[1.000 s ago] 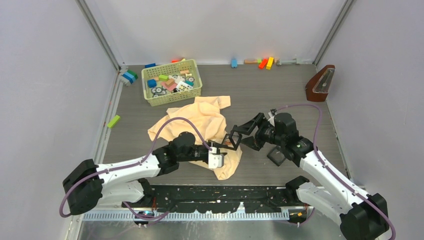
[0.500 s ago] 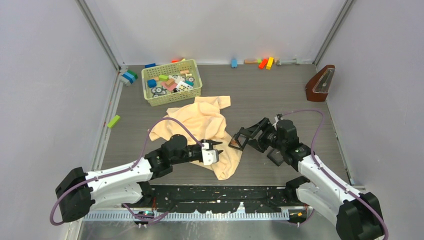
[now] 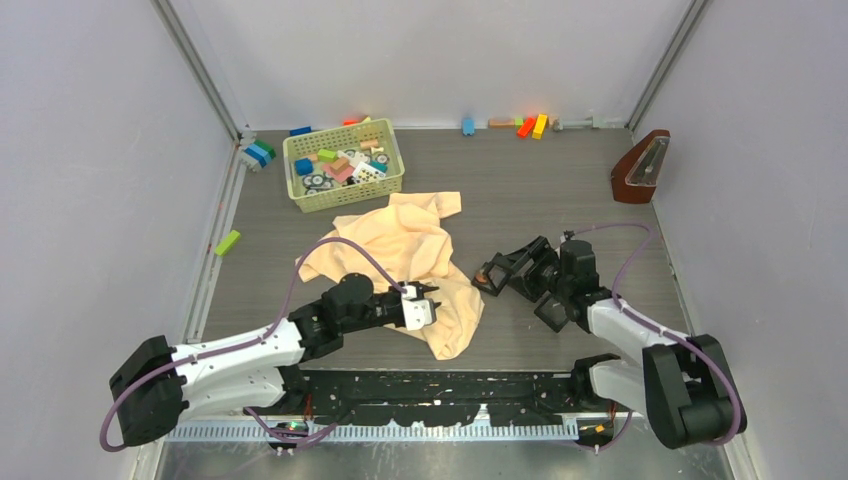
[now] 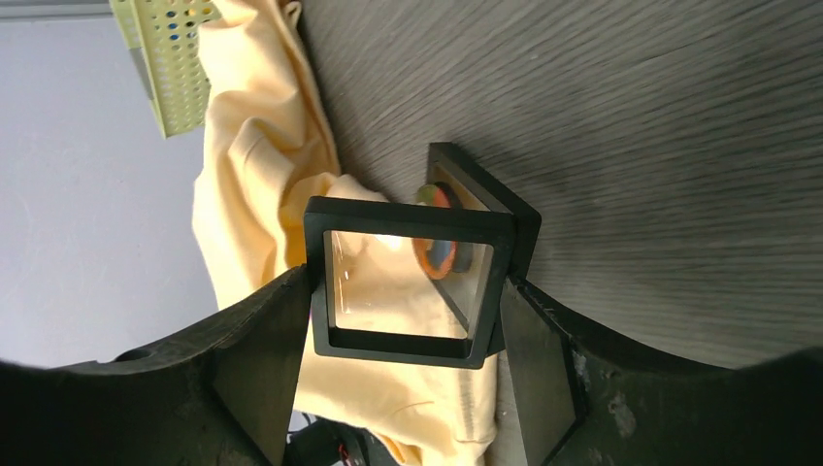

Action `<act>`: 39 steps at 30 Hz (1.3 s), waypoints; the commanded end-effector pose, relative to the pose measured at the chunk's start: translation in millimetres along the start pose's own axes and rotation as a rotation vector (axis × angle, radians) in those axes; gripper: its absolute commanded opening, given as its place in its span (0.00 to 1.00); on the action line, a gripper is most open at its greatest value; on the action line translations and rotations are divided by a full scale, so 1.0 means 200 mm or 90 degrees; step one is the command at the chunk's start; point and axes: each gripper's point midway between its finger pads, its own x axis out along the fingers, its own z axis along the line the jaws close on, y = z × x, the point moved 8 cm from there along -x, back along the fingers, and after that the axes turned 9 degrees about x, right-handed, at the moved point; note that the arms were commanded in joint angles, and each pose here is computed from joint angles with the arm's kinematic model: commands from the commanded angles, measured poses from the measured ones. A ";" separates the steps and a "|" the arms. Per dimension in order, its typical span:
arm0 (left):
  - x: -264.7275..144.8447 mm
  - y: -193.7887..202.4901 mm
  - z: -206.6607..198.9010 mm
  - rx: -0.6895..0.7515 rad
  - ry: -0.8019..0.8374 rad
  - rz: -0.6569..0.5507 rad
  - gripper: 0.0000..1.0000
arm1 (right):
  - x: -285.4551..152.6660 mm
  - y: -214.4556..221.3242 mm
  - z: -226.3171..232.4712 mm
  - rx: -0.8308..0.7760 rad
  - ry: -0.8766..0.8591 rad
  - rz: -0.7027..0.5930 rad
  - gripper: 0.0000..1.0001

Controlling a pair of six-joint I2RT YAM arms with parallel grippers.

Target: Remove the brooch from the garment

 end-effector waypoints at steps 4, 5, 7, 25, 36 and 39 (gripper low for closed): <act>-0.02 -0.03 0.03 -0.012 -0.051 -0.019 0.35 | 0.06 -0.07 -0.02 -0.040 0.022 -0.010 0.33; -0.02 -0.02 0.03 -0.013 -0.052 -0.017 0.35 | 0.06 -0.07 -0.03 -0.040 0.043 -0.011 0.33; -0.03 -0.02 0.03 -0.013 -0.055 -0.014 0.35 | 0.06 -0.08 -0.07 -0.041 0.114 -0.014 0.33; 0.01 0.03 0.01 -0.023 -0.050 0.012 0.37 | 0.04 -0.31 0.05 -0.187 0.364 -0.059 0.56; -0.02 0.02 0.04 -0.086 -0.084 0.025 0.45 | 0.15 -0.43 0.14 -0.219 0.387 -0.085 0.84; -0.04 0.01 0.07 -0.140 -0.114 0.031 0.55 | 0.10 -0.45 0.22 -0.242 0.361 -0.105 0.97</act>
